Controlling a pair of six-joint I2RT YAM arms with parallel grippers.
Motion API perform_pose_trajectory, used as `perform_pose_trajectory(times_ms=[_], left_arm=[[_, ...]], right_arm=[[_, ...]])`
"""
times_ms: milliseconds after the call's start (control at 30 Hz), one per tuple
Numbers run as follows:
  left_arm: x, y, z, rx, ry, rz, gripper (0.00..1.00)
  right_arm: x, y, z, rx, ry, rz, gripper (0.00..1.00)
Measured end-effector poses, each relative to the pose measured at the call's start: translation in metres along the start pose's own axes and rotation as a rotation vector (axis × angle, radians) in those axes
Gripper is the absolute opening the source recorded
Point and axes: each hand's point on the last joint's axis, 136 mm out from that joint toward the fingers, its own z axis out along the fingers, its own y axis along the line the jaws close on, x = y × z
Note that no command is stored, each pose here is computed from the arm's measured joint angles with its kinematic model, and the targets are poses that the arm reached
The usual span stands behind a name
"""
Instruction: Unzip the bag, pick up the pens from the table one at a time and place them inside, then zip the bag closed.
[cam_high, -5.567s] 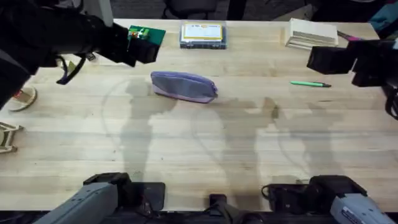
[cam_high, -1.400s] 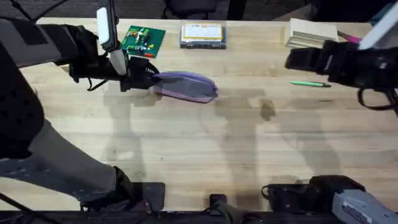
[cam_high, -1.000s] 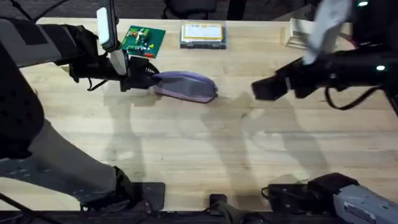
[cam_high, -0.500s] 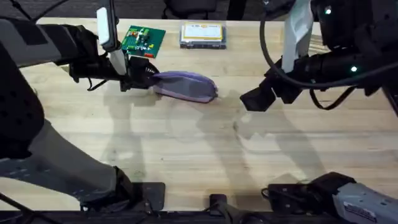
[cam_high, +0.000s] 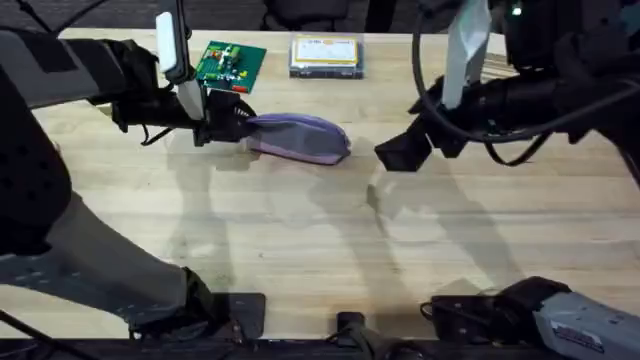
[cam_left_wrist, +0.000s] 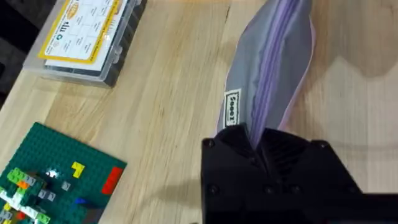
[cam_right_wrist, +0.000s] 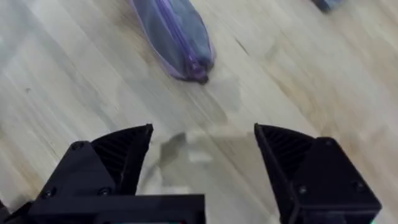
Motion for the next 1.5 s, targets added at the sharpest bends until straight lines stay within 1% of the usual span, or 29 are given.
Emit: perform_pose_trajectory(times_ms=[100, 267, 433, 867, 1167, 1367, 1433, 1500], left_arm=[[0.000, 0.000, 0.000, 0.000, 0.000, 0.000, 0.042], [0.000, 0.000, 0.000, 0.000, 0.000, 0.000, 0.042], [0.000, 0.000, 0.000, -0.001, 0.000, 0.001, 0.042], [0.000, 0.001, 0.000, -0.001, 0.000, 0.004, 0.042], [0.000, 0.001, 0.000, -0.001, 0.000, 0.004, 0.042], [0.000, 0.001, 0.000, -0.001, 0.000, 0.004, 0.042], [0.000, 0.001, 0.000, -0.002, 0.000, 0.004, 0.042], [0.000, 0.001, 0.000, -0.001, 0.000, 0.004, 0.042]], right_arm=[[-0.007, 0.003, 0.006, -0.035, -0.028, -0.039, 0.997], [-0.007, 0.004, 0.021, -0.076, -0.018, -0.058, 0.997], [-0.008, -0.001, 0.041, -0.090, -0.012, -0.065, 0.997], [0.004, -0.004, 0.091, -0.166, 0.036, -0.056, 0.997], [0.011, 0.010, 0.120, -0.216, 0.069, -0.076, 0.997], [0.013, 0.012, 0.135, -0.226, 0.073, -0.086, 0.996], [0.014, 0.013, 0.137, -0.228, 0.075, -0.088, 0.953], [0.013, 0.013, 0.137, -0.228, 0.074, -0.088, 0.868]])
